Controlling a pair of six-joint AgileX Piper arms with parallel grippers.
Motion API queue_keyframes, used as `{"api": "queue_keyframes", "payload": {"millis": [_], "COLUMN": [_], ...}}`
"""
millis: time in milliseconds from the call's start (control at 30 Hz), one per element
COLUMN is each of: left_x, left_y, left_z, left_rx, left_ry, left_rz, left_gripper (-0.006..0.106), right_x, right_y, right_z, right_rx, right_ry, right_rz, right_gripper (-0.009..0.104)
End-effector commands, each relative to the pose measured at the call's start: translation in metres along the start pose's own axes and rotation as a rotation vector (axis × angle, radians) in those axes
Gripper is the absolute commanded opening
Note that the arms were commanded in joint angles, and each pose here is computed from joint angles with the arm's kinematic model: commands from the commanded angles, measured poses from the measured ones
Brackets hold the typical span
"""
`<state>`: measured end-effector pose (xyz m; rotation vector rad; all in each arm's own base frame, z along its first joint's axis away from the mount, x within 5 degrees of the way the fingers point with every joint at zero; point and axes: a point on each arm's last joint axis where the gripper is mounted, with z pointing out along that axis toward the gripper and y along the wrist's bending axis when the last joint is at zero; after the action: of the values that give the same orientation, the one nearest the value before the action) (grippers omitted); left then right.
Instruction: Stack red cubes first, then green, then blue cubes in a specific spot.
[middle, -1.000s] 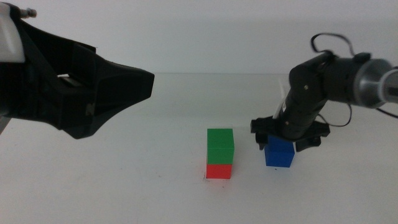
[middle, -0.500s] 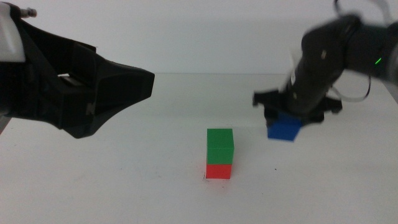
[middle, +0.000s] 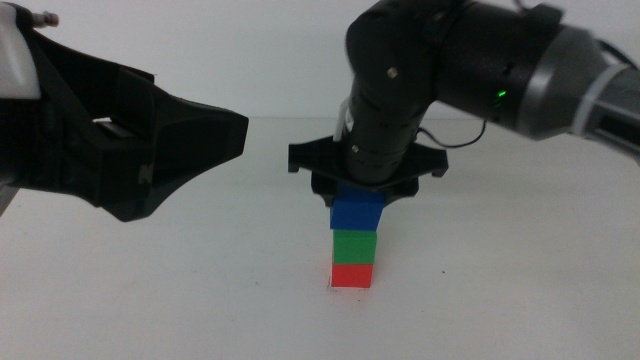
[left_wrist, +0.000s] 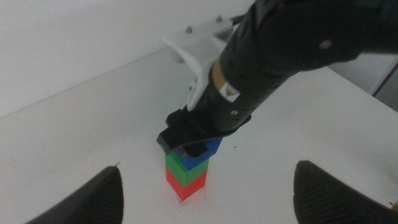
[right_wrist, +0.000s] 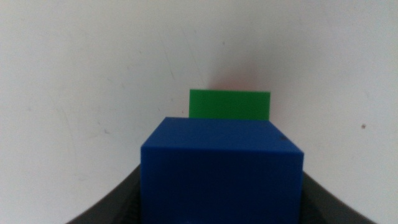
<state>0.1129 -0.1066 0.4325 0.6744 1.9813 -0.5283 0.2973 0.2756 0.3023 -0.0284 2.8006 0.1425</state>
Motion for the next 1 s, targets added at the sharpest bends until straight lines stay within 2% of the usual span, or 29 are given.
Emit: {"api": "queue_keyframes", "payload": {"millis": [0, 433, 933, 967], "left_x": [-0.001, -0.004, -0.005, -0.005], "left_y": [0.0, -0.001, -0.001, -0.001], "left_z": [0.0, -0.001, -0.001, -0.001], "left_rx": [0.003, 0.006, 0.007, 0.007], "left_ry": [-0.017, -0.054, -0.057, -0.057], "left_rz": [0.003, 0.003, 0.003, 0.003], "left_gripper": [0.094, 0.094, 0.094, 0.094], "right_x": [-0.001, -0.004, -0.006, -0.006], "right_y": [0.001, 0.003, 0.007, 0.006], "right_z": [0.002, 0.026, 0.046, 0.046], "right_rx": [0.022, 0.076, 0.079, 0.099], "right_ry": [-0.009, -0.011, -0.02, -0.011], "right_rz": [0.003, -0.015, -0.029, -0.031], "right_gripper": [0.003, 0.004, 0.004, 0.023]}}
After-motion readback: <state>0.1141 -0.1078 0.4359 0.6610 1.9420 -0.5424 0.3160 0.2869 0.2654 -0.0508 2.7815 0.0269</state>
